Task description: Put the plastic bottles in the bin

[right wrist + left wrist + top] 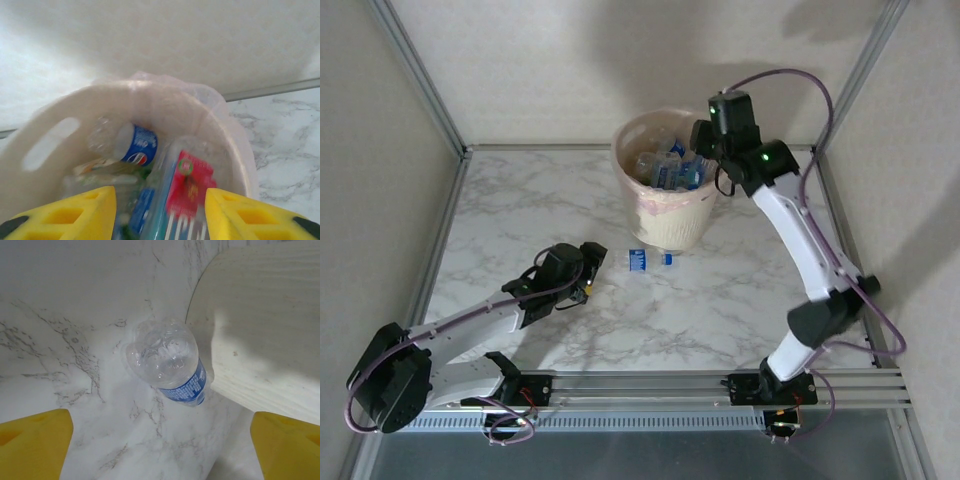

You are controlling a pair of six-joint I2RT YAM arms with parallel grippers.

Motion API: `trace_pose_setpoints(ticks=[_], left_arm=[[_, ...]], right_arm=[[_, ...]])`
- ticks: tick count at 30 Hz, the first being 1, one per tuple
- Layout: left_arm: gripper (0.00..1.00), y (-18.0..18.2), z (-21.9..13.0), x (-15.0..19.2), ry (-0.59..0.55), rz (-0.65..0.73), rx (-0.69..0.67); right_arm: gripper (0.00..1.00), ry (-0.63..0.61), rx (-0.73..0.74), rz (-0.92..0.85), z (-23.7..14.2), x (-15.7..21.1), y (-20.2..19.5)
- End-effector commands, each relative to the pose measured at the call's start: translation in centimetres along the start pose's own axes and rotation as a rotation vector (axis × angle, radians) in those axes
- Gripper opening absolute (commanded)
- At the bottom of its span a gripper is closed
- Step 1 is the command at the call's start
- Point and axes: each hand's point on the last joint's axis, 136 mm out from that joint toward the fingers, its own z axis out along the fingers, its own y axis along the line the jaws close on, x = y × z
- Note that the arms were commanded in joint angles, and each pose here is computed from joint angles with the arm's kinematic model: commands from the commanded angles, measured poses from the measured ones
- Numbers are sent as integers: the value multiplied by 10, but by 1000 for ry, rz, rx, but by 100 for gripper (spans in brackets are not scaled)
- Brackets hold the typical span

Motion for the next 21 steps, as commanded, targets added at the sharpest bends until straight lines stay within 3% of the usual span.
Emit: trace_pose_setpoints(ticks=[1,12,21], left_arm=[[92,-22,5,-2,-28,-67,43],[87,-37,50,16,32,-115,-13],[83,-29,78,30,92,-141,-70]], right_arm=[[52,-21,-34,27,-44,9,0],[52,45,-47,108,-85,86,-33],[52,57,-30,124,-96,103,-50]])
